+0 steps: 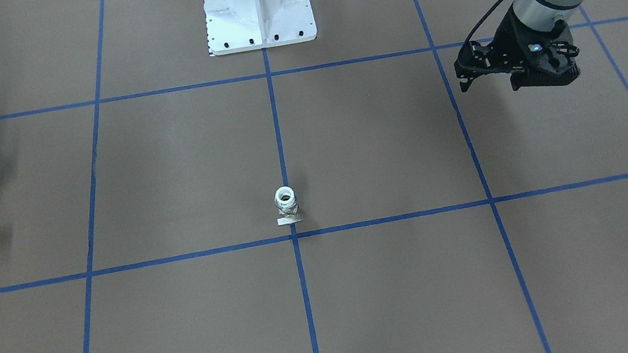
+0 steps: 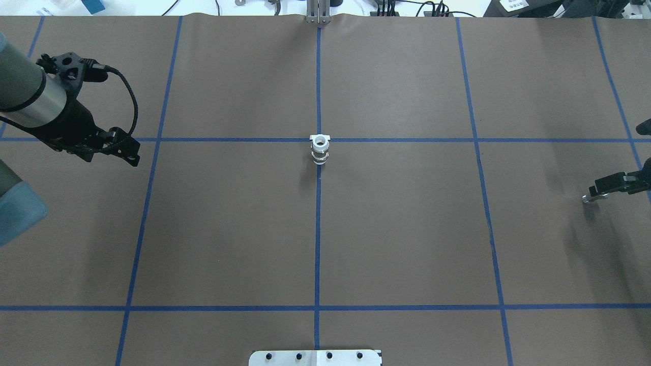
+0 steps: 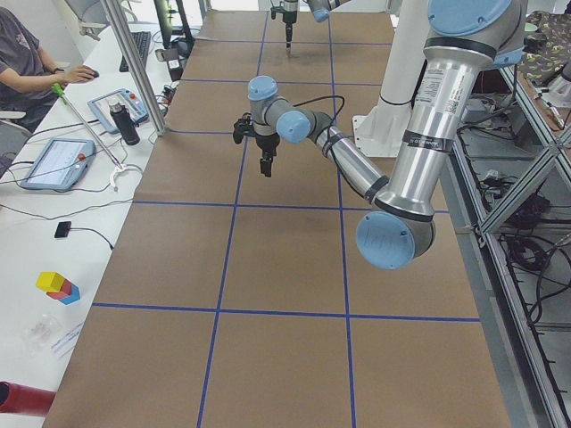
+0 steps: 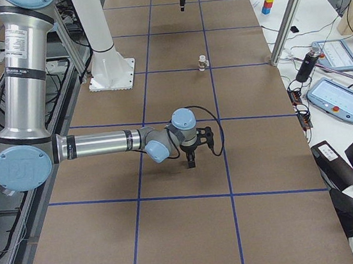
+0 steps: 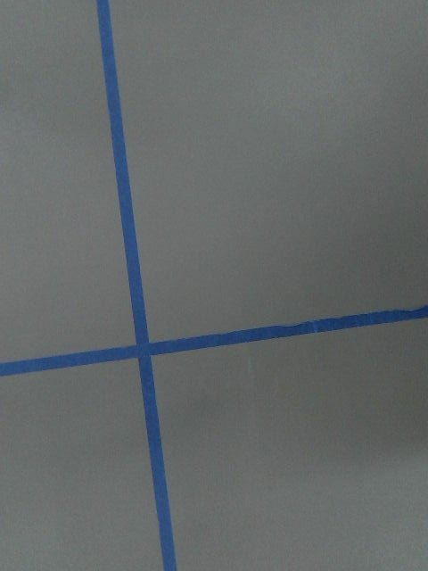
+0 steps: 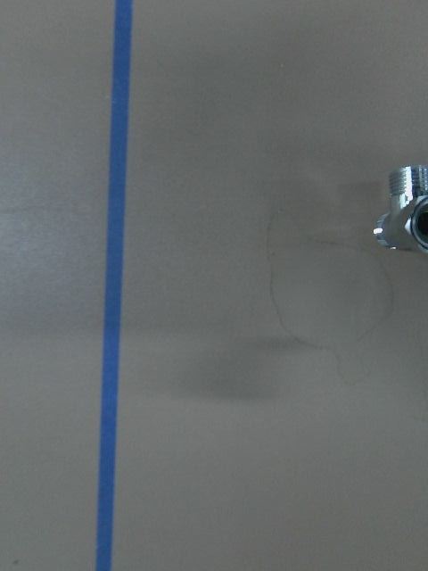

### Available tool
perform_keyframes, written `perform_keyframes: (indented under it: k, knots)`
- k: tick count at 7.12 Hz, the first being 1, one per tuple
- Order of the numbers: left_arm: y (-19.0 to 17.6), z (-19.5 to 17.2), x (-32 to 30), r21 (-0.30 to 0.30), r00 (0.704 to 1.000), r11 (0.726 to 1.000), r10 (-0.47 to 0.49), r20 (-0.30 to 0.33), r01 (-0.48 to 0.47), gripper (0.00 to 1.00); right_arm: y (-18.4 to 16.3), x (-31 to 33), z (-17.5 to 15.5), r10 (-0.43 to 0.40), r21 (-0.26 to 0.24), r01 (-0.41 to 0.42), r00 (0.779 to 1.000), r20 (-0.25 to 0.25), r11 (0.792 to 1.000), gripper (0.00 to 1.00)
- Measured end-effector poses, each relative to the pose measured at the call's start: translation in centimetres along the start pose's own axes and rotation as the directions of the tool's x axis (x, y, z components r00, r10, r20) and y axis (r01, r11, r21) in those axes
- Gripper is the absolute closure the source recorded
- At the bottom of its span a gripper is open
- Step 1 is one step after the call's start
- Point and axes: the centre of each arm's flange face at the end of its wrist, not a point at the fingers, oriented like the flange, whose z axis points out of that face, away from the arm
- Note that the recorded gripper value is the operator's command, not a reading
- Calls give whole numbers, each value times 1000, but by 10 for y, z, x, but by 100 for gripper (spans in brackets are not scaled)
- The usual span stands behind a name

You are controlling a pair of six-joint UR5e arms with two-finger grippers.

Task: Assemble PPR valve and pipe with both arms
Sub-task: 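Lower the right gripper onto the silver pipe fitting and grasp it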

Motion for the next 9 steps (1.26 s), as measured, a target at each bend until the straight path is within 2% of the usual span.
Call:
perform_keyframes:
  k: [4, 5, 6, 8, 9]
  knots:
    - [0, 5, -2, -11, 1000, 1000, -2, 4, 2, 0, -15, 3, 20, 5, -11, -5, 1000, -10, 1000, 3]
    - [0, 6, -2, -12, 1000, 1000, -3, 5, 3, 0, -16, 5, 23, 4, -13, -5, 1000, -13, 1000, 13]
    - [0, 7, -2, -13, 1000, 1000, -3, 6, 3, 0, -16, 6, 25, 4, -15, -5, 1000, -15, 1000, 27]
    - [0, 6, -3, -12, 1000, 1000, -6, 6, 6, 0, -15, 6, 24, 2, -16, -3, 1000, -13, 1000, 69]
    - [0, 6, -3, -11, 1000, 1000, -8, 5, 8, 0, -15, 5, 24, 1, -17, -1, 1000, -10, 1000, 78]
